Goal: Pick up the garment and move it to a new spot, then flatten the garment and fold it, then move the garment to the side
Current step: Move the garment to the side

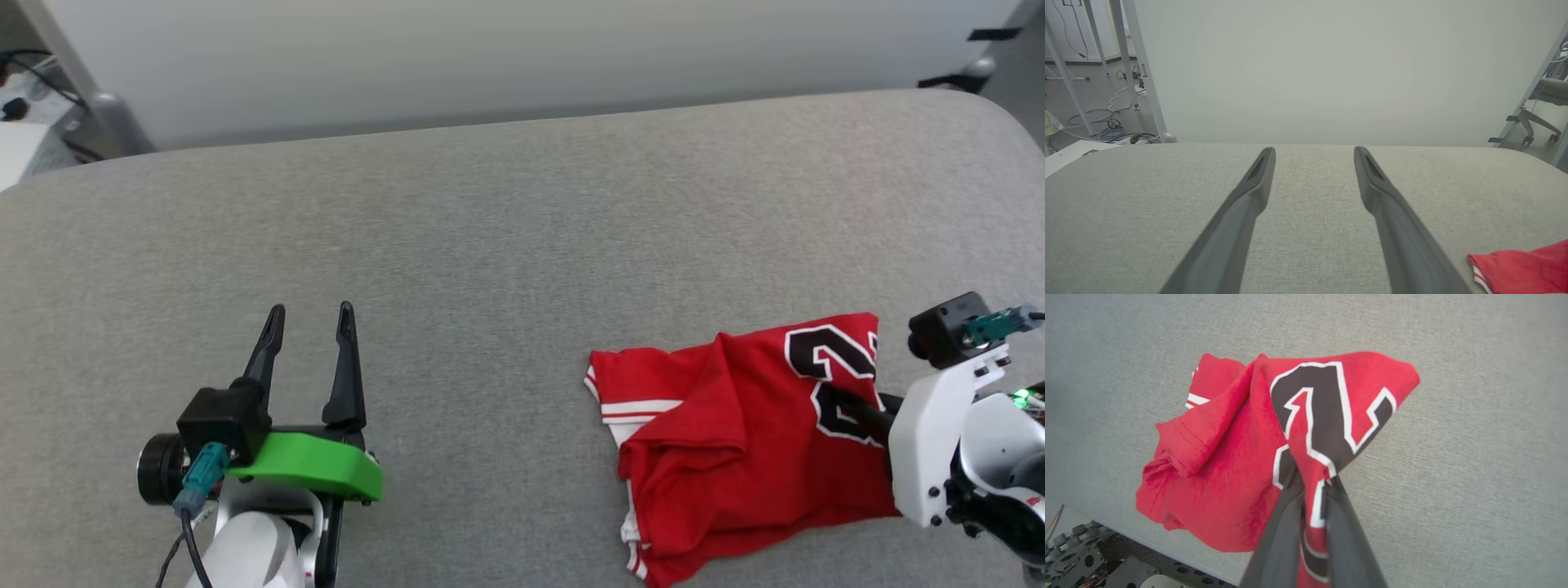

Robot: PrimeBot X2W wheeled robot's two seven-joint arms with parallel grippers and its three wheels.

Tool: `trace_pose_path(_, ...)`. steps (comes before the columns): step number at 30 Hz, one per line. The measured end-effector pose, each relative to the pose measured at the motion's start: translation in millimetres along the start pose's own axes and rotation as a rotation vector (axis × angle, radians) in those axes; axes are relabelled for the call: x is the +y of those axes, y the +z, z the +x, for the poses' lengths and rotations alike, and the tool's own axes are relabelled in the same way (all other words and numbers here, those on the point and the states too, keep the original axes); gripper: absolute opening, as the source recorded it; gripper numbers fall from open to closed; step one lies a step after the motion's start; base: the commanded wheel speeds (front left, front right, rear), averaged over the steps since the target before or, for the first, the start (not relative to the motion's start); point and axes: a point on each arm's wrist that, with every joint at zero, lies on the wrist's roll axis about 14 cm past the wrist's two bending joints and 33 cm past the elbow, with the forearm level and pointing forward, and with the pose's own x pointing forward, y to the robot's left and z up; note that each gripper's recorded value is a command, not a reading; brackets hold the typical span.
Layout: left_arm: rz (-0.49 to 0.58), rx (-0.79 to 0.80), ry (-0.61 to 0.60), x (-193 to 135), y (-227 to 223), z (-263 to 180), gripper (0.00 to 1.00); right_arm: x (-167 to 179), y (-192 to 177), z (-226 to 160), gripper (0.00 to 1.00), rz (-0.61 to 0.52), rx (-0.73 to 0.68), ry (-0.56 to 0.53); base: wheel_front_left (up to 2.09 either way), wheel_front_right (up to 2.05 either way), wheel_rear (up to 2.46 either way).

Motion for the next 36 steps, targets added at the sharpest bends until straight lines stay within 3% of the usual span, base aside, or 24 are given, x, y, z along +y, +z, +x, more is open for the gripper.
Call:
trace_pose_path(8,-0.010,-0.012,-0.190,-55.3,-11.2,49.6,1.00,-79.8,11.0,-20.3,0.00,0.001,-0.004,-0.230,0.00,0.00,0.00)
trace_pose_path(20,-0.046,0.045,-0.369,-101.4,-65.5,104.2,1.00,-245.8,-1.9,-38.5,0.00,0.017,0.074,-0.691,0.00,0.00,0.00)
trace_pose_path(27,-0.081,0.091,-0.396,-105.4,-102.1,117.3,1.00,-300.1,-23.6,-31.0,0.00,0.087,0.070,-0.852,0.00,0.00,0.00)
trace_pose_path(32,-0.085,0.119,-0.383,-97.3,-120.6,119.7,1.00,-317.4,-35.8,-13.4,0.00,0.082,0.042,-0.906,0.00,0.00,0.00)
trace_pose_path(33,-0.083,0.124,-0.379,-94.7,-123.3,119.5,1.00,-319.4,-36.4,-8.3,0.11,0.061,0.035,-0.910,0.00,0.00,0.00)
trace_pose_path(34,-0.079,0.130,-0.374,-92.0,-125.9,118.9,1.00,-320.7,-33.0,-3.3,0.30,0.037,0.005,-0.913,0.00,0.00,0.00)
trace_pose_path(36,-0.076,0.139,-0.367,-88.2,-129.6,117.8,1.00,-324.7,-29.3,2.5,0.36,0.005,-0.029,-0.927,0.00,0.00,0.00)
